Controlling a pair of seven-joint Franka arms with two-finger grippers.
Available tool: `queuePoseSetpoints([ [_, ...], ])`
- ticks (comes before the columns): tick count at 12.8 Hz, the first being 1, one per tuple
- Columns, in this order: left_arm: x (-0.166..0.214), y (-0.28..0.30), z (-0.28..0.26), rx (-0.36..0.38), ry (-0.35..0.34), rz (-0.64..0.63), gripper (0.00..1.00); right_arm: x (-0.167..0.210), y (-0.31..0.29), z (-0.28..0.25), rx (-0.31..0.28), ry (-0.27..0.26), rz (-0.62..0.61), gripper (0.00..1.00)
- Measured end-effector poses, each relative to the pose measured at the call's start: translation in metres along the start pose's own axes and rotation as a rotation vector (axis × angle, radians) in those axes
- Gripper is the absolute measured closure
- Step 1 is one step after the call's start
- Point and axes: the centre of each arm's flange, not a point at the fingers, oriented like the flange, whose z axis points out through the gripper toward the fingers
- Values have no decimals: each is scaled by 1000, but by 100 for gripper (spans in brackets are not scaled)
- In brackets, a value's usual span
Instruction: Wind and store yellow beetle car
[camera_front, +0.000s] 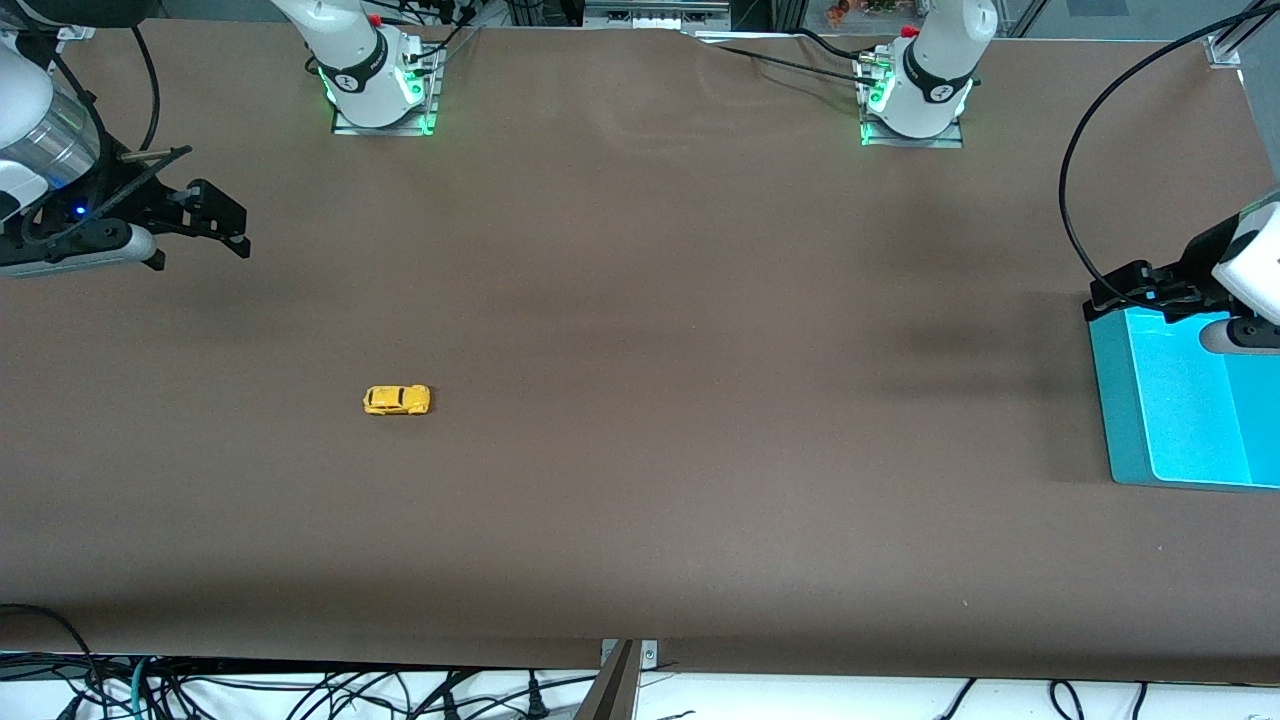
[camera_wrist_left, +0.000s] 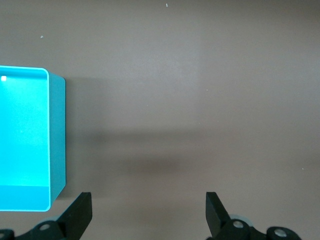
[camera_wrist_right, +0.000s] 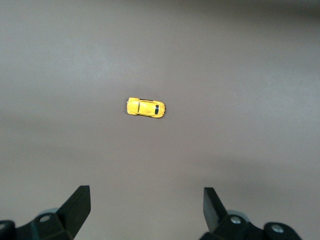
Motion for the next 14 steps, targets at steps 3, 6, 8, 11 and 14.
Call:
queuePoseSetpoints([
  [3,0,0,0,0,0,-1,0,-1,0,1,1,-11,0,0],
  [6,0,0,0,0,0,-1,0,-1,0,1,1,-12,0,0],
  [8,0,0,0,0,0,-1,0,-1,0,1,2,-13,0,0],
  [11,0,0,0,0,0,-1,0,-2,0,3,2,-19,1,0],
  [14,0,0,0,0,0,-1,0,-2,1,3,3,-21,2,0],
])
